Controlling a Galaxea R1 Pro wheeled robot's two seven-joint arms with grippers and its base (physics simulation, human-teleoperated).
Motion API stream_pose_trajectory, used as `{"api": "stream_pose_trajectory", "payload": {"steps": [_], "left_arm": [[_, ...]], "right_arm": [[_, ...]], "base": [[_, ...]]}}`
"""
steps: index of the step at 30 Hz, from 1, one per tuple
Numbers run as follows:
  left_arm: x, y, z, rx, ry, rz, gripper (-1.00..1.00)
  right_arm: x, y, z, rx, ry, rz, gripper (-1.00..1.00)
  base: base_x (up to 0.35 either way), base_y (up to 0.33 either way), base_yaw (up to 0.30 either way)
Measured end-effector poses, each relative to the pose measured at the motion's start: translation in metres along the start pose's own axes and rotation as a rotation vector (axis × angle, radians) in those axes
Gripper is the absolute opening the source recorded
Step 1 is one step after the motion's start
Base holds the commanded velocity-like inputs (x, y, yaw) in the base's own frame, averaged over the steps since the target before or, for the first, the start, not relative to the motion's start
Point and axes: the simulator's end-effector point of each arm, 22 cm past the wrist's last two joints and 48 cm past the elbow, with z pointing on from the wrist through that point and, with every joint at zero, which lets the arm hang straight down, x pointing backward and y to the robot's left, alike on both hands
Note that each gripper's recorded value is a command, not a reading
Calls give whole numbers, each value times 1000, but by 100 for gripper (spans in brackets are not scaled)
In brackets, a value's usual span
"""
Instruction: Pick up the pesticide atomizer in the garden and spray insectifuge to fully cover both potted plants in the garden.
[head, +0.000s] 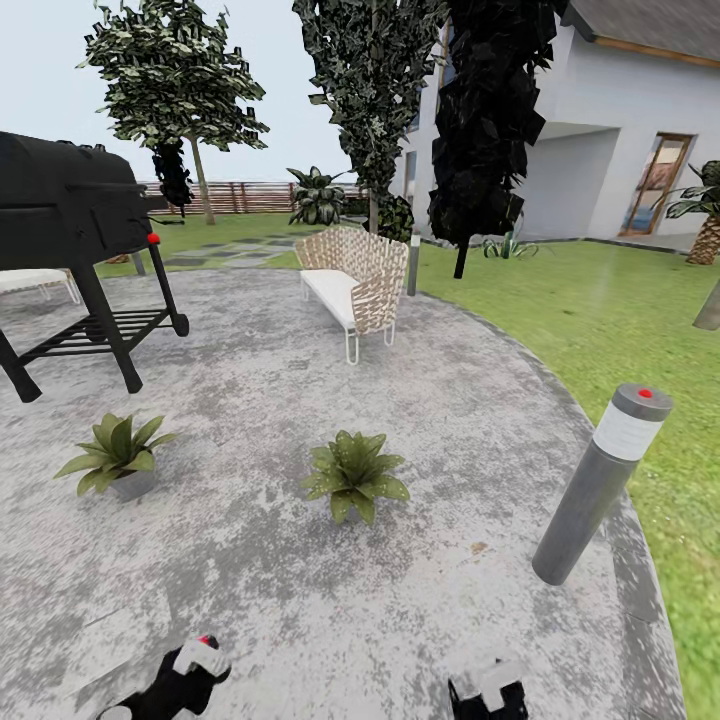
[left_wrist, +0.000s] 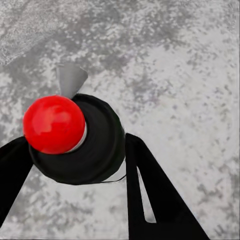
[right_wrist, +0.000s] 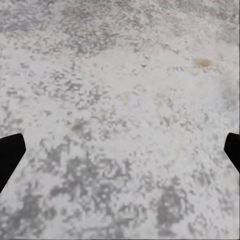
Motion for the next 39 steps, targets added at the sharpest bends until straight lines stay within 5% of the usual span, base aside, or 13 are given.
{"api": "stream_pose_trajectory", "payload": {"steps": [4,9,16,17,39], "left_arm": [[22,16,-9,-89,-18,-116,-100],[57,16,-18,-110,48,-153,-100],[64,18,-20,-118,62,-163,-100],[65,26,-23,-149,49,-221,-100],[63,26,-23,-153,41,-225,-100]], "right_arm": [[8,-23,-15,114,-52,32,100],[12,-23,-18,120,-53,34,100],[10,-19,-18,121,-55,45,100],[11,-16,-18,113,-52,39,100],[12,-16,-19,112,-49,38,100]], "base": [[0,0,0],[0,0,0],[0,41,0],[5,295,0],[26,333,0]]}}
